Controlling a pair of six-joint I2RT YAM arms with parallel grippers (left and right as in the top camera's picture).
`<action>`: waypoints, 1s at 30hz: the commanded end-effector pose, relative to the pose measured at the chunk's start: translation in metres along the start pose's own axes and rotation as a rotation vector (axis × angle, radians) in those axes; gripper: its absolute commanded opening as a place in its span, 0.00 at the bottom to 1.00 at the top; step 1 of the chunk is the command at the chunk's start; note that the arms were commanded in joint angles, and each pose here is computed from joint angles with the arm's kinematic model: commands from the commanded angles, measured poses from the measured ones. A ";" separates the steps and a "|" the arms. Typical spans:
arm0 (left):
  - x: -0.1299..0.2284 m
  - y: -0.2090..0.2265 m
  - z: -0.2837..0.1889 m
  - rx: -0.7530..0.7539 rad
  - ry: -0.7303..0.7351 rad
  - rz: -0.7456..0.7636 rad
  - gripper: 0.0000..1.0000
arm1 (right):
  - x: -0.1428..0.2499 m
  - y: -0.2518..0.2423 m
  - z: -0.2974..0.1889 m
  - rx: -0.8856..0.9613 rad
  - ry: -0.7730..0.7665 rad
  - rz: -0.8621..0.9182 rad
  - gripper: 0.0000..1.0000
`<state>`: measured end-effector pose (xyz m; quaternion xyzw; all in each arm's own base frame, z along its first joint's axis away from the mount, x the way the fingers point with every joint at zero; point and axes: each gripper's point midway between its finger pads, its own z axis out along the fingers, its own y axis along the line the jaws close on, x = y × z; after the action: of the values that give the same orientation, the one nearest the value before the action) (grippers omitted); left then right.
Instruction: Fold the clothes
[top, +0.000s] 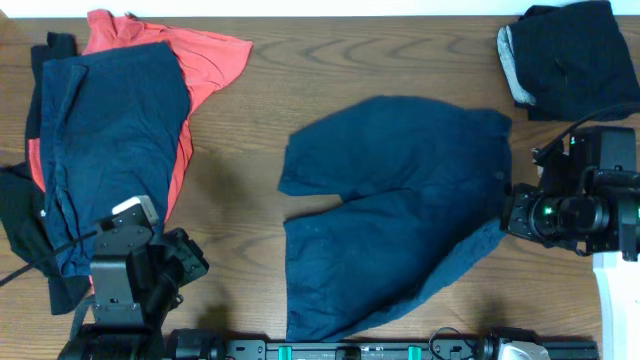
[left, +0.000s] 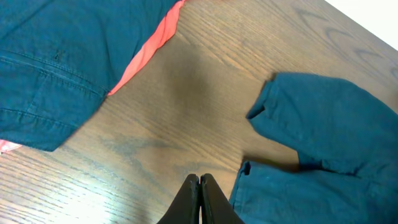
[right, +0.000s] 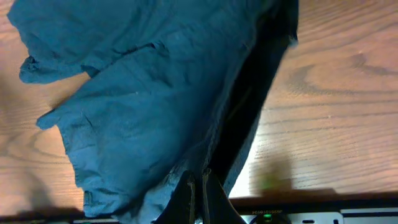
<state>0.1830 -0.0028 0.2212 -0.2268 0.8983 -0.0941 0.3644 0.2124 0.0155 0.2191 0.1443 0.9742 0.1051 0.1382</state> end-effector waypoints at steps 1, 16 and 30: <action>0.005 -0.003 0.004 0.014 0.043 0.010 0.06 | -0.011 -0.003 -0.003 0.010 -0.038 -0.013 0.01; 0.096 -0.015 0.036 0.073 0.611 0.101 0.41 | -0.028 -0.002 0.013 0.015 -0.020 -0.011 0.30; 0.186 -0.041 0.053 0.129 0.777 0.214 0.49 | -0.043 -0.003 0.035 0.023 0.018 -0.029 0.30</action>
<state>0.1276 -0.1216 0.0982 -0.0325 0.9781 -0.2009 0.0432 0.2561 0.0107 0.1943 0.1328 0.9782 0.0988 0.1251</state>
